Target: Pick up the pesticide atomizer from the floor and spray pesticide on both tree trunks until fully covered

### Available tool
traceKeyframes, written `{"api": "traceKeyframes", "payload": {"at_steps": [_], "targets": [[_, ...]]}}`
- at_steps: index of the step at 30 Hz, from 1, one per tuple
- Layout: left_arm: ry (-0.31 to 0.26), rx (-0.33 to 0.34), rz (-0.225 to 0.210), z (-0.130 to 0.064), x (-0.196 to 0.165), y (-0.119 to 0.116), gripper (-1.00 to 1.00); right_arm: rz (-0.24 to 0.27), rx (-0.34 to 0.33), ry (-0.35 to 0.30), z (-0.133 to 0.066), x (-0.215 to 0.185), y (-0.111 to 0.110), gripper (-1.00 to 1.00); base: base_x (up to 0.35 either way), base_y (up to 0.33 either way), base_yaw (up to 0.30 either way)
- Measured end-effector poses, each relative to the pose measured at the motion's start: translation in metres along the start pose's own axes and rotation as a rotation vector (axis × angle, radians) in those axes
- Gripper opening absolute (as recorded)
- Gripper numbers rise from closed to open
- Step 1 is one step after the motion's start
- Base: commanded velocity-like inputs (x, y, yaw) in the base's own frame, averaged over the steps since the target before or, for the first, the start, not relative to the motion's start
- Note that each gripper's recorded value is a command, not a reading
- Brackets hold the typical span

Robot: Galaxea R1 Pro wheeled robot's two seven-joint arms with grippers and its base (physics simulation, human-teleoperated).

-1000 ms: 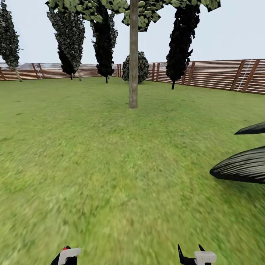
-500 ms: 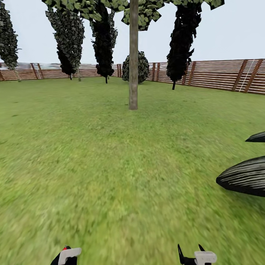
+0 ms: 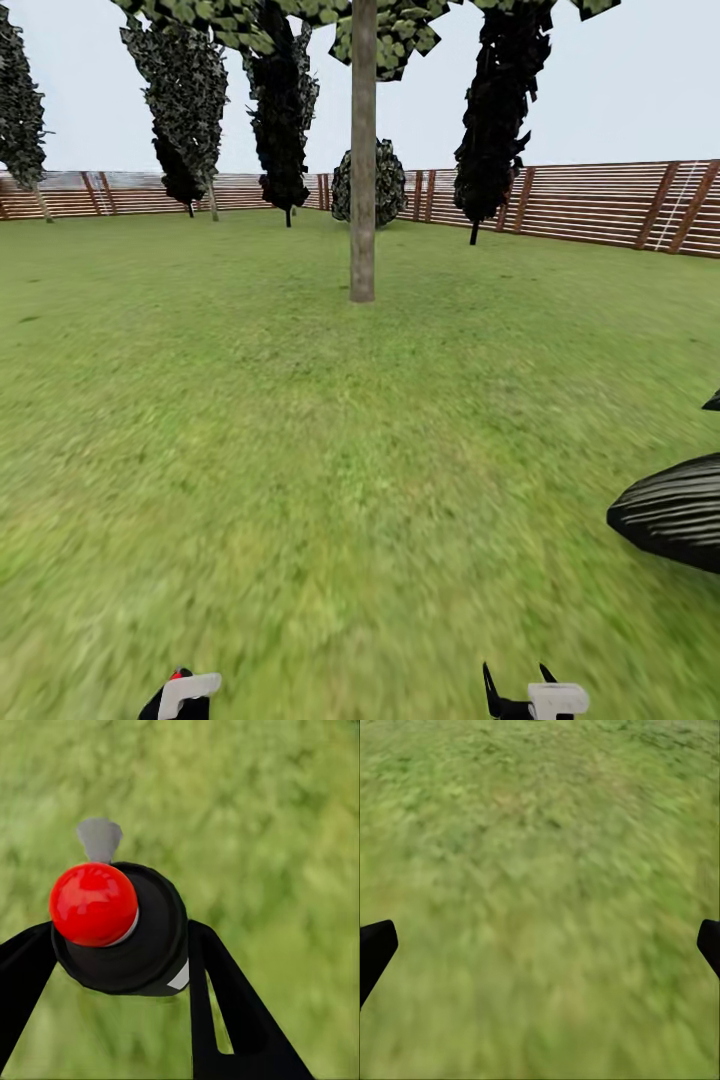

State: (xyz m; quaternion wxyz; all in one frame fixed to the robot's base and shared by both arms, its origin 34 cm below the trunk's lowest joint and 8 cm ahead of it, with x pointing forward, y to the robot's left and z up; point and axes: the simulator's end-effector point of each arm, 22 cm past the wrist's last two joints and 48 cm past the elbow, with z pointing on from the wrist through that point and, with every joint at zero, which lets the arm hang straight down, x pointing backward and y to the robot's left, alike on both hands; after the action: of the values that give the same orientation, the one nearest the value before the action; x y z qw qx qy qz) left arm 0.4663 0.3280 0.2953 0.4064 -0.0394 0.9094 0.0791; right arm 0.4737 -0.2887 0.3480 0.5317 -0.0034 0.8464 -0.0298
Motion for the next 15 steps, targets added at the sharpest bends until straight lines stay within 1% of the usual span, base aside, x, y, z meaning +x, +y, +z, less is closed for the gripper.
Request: {"api": "traceKeyframes", "payload": {"at_steps": [15], "targets": [[0.0,0.0,0.001,0.0,0.0,-0.0001,-1.0,0.0,0.0,0.0,-0.0002,0.0002,-0.0001,1.0,0.338,0.0,0.0]]}}
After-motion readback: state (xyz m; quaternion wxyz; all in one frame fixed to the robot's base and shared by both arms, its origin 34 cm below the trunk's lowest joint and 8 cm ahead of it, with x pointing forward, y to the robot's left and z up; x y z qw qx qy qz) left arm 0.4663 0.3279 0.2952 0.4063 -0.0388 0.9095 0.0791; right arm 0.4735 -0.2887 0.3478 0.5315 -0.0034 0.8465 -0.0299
